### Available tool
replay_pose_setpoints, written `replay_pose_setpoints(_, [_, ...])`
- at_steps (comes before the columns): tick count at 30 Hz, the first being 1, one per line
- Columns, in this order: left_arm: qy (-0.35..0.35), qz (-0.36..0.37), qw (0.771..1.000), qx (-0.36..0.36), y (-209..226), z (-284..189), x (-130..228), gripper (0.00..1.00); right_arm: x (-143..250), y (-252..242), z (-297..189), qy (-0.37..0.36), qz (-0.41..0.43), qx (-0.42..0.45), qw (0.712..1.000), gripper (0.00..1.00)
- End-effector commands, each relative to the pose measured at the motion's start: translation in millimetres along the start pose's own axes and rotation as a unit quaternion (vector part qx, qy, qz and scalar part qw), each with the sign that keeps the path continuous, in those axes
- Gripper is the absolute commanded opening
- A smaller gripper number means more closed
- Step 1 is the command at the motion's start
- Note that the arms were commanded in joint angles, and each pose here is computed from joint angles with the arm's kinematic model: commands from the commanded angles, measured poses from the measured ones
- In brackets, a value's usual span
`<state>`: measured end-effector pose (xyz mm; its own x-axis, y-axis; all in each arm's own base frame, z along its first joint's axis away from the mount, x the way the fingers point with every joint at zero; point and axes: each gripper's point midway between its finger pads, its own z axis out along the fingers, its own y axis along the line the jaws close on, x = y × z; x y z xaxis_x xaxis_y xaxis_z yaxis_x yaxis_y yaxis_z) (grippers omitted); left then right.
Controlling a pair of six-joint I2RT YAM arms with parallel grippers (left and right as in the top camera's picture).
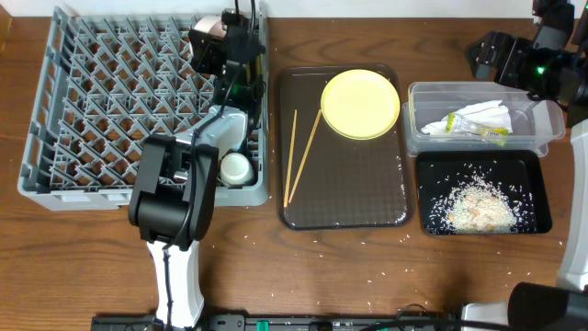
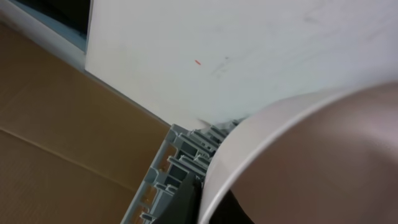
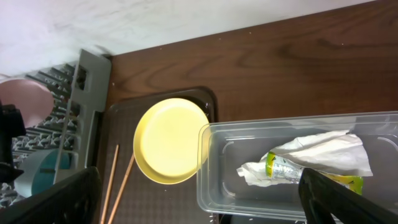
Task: Sort waste into correct bins and load items into the dishwasher
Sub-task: 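Set the pink bowl upright in the rack and open the left gripper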
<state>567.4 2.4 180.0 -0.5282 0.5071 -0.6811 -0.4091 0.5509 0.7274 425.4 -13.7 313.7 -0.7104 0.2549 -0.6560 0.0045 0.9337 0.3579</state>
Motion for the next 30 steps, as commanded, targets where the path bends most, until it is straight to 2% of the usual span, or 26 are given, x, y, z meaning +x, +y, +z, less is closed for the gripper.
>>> replay_pose_setpoints(1, [0.012, 0.005, 1.000, -0.009, 0, 8, 11, 0.07, -1, -1, -3, -0.003, 0.007, 0.000, 1.000, 0.99])
replay_pose_setpoints(12, [0.009, 0.048, 0.998, 0.029, -30, -16, 6, 0.09, -1, -1, -3, -0.003, 0.007, 0.000, 1.000, 0.99])
replay_pose_setpoints(18, [0.030, 0.115, 0.991, 0.065, -52, -31, 20, 0.17, -1, -1, -3, -0.003, 0.007, 0.000, 1.000, 0.99])
replay_pose_setpoints(19, [0.035, 0.119, 0.990, 0.069, -54, -32, 24, 0.24, -1, -1, -3, -0.003, 0.007, 0.000, 1.000, 0.99])
replay_pose_setpoints(26, [0.050, 0.133, 0.987, 0.079, -59, -34, 34, 0.40, -1, -1, -3, -0.003, 0.007, 0.000, 1.000, 0.99])
replay_pose_setpoints(30, [0.048, 0.131, 0.987, 0.079, -57, -35, 31, 0.43, -1, -1, -3, -0.003, 0.007, 0.000, 1.000, 0.99])
